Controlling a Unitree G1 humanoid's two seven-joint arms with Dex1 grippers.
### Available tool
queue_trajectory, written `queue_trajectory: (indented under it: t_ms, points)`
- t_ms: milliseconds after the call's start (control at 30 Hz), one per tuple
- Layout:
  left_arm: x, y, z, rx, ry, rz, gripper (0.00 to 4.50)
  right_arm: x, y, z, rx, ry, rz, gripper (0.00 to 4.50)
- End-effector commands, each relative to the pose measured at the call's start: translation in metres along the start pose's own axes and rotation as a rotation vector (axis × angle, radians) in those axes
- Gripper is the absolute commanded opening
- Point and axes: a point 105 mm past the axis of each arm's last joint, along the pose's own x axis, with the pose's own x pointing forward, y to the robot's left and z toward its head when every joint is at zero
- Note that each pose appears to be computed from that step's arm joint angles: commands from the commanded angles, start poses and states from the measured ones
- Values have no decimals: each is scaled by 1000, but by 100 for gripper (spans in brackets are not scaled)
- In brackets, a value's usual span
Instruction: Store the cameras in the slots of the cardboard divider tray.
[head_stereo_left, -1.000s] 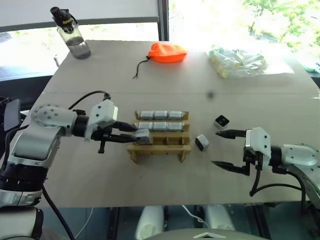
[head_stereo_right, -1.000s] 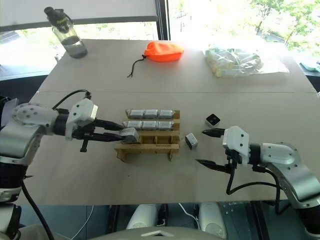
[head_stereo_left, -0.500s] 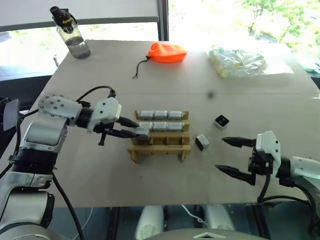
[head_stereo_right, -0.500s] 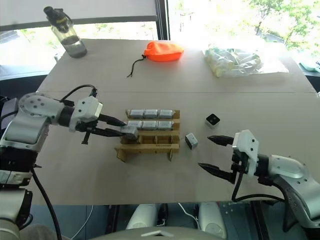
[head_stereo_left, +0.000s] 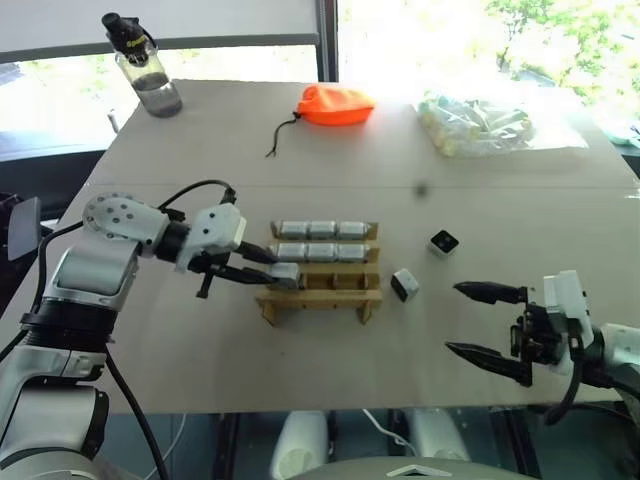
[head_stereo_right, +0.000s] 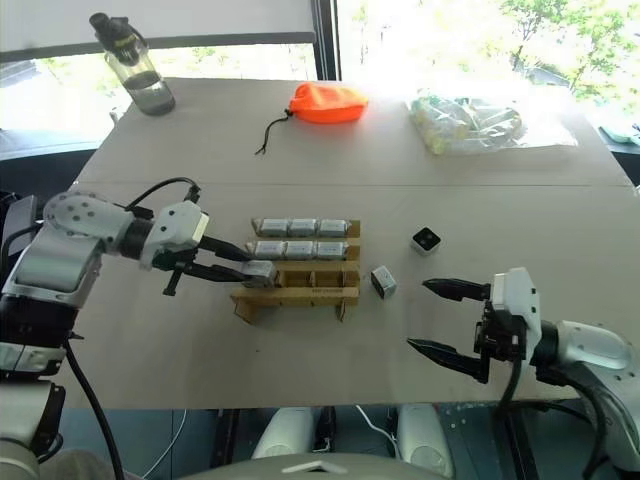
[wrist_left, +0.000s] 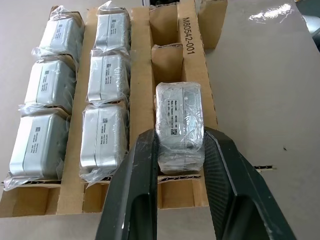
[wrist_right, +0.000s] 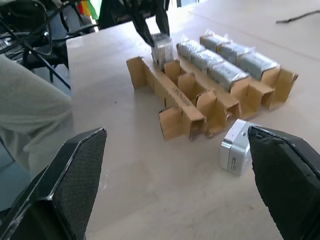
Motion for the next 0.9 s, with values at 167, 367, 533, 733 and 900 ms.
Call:
queue_trajectory:
  t_ms: [167,367,533,733,900]
  points:
    - [2,3,2,12,12,28,69,-24,-1,0,-48,-24,-2,447]
    - [8,2,-1,-10,23,32,69,-25,-3,-3,-51,-21,-4,447]
    - [8,-4,-2,-71,35,-4,69,-25,-3,-5,-51,-23,-9,447]
    - [6,3,10,-79,-25,48,368,-26,-5,-6,-56,-20,-13,450]
    - [-4,5,29,-83,-129,108,446,-25,-9,-7,-54,-13,-29,450]
